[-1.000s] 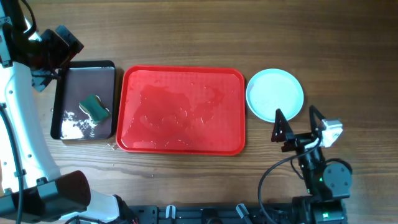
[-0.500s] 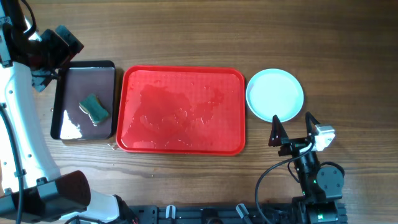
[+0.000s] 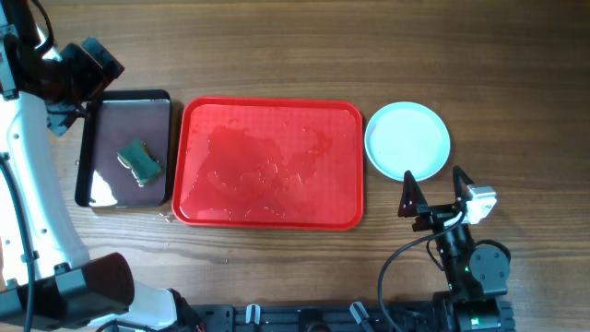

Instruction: Clean dirty plates on tray and stack at the side

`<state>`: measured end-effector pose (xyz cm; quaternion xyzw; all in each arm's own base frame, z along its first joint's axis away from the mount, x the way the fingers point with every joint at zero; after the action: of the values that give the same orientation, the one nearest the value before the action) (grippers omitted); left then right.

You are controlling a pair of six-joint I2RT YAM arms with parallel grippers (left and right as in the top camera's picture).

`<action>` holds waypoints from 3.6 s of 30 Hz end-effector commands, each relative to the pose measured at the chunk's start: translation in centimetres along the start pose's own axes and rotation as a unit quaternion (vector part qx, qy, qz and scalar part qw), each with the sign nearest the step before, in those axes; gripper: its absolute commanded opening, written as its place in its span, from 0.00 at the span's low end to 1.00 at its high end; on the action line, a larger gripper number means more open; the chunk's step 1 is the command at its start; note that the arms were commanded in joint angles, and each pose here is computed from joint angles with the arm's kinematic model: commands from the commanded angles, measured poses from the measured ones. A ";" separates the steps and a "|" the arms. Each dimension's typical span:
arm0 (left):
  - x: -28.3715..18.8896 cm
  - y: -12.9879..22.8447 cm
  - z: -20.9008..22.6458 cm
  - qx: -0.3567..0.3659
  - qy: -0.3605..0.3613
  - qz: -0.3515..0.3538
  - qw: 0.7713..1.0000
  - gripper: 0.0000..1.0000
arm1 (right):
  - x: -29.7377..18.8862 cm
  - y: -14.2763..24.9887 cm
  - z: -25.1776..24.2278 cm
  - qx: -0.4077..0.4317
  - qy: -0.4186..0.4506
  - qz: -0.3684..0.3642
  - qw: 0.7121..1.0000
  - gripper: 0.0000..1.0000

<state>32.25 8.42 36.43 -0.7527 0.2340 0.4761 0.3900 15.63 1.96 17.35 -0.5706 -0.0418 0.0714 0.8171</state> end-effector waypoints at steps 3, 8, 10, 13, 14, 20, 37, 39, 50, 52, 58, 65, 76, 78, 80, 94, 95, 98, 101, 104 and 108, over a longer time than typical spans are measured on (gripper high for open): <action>-0.1 -0.1 -0.2 0.002 0.004 -0.001 1.000 1.00 | 0.0 -0.1 -0.1 -0.009 0.008 -0.006 1.000 1.00; -0.1 -0.1 -0.2 0.002 0.004 -0.002 1.000 1.00 | 0.0 -0.1 -0.1 -0.009 0.008 -0.006 1.000 1.00; -0.3 0.0 -0.2 0.003 0.005 -0.003 1.000 1.00 | 0.0 -0.1 -0.1 -0.009 0.008 -0.006 1.000 1.00; -1.2 0.4 0.0 0.008 0.001 -0.013 1.000 1.00 | 0.0 -0.1 -0.1 -0.009 0.008 -0.006 1.000 1.00; -1.7 0.5 0.1 0.008 -0.003 -0.021 1.000 1.00 | 0.0 -0.1 -0.1 -0.009 0.008 -0.006 1.000 1.00; -6.7 2.0 -0.5 0.040 0.017 -0.153 0.987 1.00 | 0.0 -0.1 -0.1 -0.009 0.008 -0.006 1.000 1.00; -3.5 15.2 4.7 0.113 0.122 -0.416 0.894 1.00 | 0.0 -0.1 -0.1 -0.009 0.008 -0.006 1.000 1.00; -2.0 16.4 5.1 0.118 0.135 -0.433 0.883 1.00 | 0.0 -0.1 -0.1 -0.009 0.008 -0.006 1.000 1.00; 5.2 21.2 6.5 0.118 0.196 -0.537 0.812 1.00 | 0.0 -0.1 -0.1 -0.009 0.008 -0.006 1.000 1.00; 6.4 21.8 6.8 0.118 0.202 -0.545 0.805 1.00 | 0.0 -0.1 -0.1 -0.009 0.008 -0.006 1.000 1.00; 8.5 22.7 7.4 0.121 0.194 -0.529 0.818 1.00 | 0.0 -0.1 -0.1 -0.009 0.008 -0.006 1.000 1.00; 10.6 23.6 7.9 0.134 0.173 -0.471 0.855 1.00 | 0.0 -0.1 -0.1 -0.009 0.008 -0.006 1.000 1.00; 10.5 23.6 7.9 0.133 0.173 -0.472 0.854 1.00 | 0.0 -0.1 -0.1 -0.009 0.008 -0.006 1.000 1.00; 10.5 23.6 7.9 0.133 0.173 -0.472 0.854 1.00 | 0.0 -0.1 -0.1 -0.009 0.008 -0.006 1.000 1.00; 10.5 23.6 7.9 0.133 0.173 -0.472 0.854 1.00 | 0.0 -0.1 -0.1 -0.009 0.008 -0.006 1.000 1.00; 10.5 23.6 7.9 0.133 0.173 -0.472 0.854 1.00 | 0.0 -0.1 -0.1 -0.009 0.008 -0.006 1.000 1.00; 10.5 23.6 7.9 0.133 0.173 -0.472 0.854 1.00 | 0.0 -0.1 -0.1 -0.009 0.008 -0.006 1.000 1.00; 10.5 23.6 7.9 0.133 0.173 -0.472 0.854 1.00 | 0.0 -0.1 -0.1 -0.009 0.008 -0.006 1.000 1.00; 10.5 23.6 7.9 0.133 0.173 -0.472 0.854 1.00 | 0.0 -0.1 -0.1 -0.009 0.008 -0.006 1.000 1.00; 10.5 23.6 7.9 0.133 0.173 -0.472 0.854 1.00 | 0.0 -0.1 -0.1 -0.009 0.008 -0.006 1.000 1.00; 10.5 23.6 7.9 0.133 0.173 -0.472 0.854 1.00 | 0.0 -0.1 -0.1 -0.009 0.008 -0.006 1.000 1.00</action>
<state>15.62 1.23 16.50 -0.7885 -0.0251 0.0634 0.6113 15.64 1.94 17.34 -0.5706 -0.0409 0.0704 0.8172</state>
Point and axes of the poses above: each gripper's point midway between its finger pads, its own x axis out along the fingers, its own z axis along the line the jaws close on, y = z × x, the point moved 9 cm from there along -x, back along the fingers, and after that the axes turned 7 degrees about x, right-handed, at the moved point
